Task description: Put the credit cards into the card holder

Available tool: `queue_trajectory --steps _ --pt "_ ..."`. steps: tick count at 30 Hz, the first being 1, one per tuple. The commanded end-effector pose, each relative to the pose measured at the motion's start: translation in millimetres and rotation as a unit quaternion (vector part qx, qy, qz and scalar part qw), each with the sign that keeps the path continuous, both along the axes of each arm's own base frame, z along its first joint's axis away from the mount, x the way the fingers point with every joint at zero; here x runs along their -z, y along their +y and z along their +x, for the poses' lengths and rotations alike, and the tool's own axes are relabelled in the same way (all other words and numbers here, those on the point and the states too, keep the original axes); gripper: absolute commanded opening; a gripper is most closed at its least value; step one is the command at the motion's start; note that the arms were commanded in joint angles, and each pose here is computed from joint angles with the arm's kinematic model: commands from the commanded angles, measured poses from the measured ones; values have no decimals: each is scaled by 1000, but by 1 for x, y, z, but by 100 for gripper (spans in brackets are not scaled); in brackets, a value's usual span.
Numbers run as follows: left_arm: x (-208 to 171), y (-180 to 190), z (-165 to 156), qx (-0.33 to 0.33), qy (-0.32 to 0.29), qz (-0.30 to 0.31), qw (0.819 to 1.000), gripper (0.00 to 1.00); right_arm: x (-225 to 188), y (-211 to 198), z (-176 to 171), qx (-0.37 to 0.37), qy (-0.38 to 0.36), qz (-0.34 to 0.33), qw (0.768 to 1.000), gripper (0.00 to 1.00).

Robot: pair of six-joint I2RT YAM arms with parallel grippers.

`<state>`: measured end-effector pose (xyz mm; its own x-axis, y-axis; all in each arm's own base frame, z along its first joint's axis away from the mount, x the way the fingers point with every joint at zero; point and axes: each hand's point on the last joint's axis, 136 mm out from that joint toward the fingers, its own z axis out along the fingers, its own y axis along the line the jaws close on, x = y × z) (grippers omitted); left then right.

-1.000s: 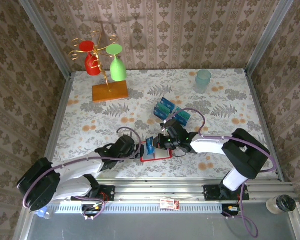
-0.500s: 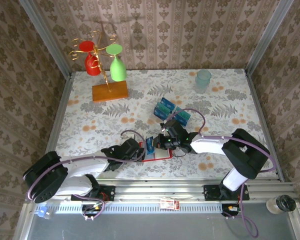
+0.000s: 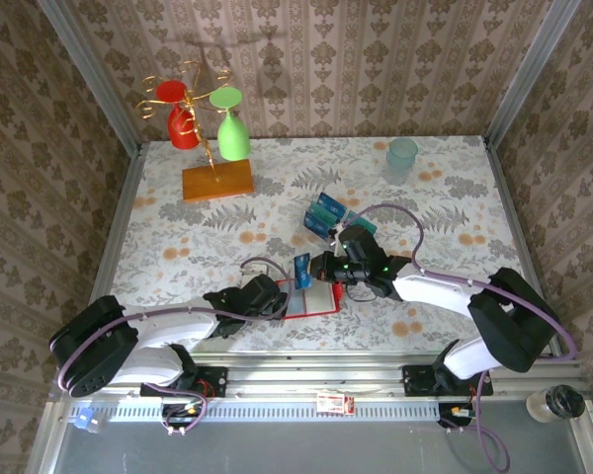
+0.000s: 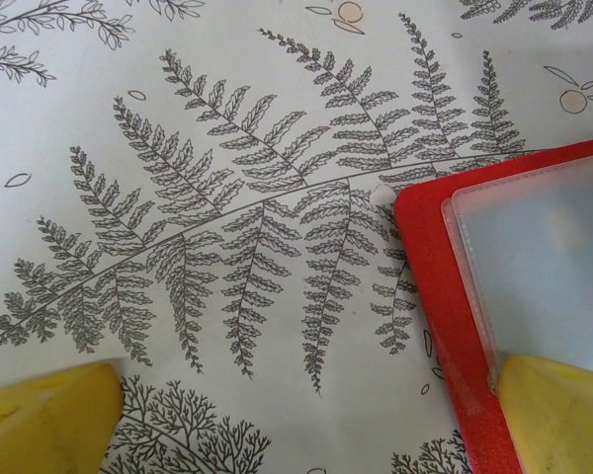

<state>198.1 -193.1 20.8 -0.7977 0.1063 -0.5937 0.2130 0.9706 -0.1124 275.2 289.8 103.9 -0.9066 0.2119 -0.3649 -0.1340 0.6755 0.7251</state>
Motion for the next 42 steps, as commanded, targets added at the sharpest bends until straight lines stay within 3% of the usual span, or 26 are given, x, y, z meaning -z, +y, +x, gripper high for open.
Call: queue_trajectory --steps 1,42 --pt "9 13 -6 -14 16 31 999 100 14 -17 -2 12 -2 -18 1000 0" --pt "10 14 -7 -18 13 27 999 100 60 -14 -16 13 29 43 999 0"
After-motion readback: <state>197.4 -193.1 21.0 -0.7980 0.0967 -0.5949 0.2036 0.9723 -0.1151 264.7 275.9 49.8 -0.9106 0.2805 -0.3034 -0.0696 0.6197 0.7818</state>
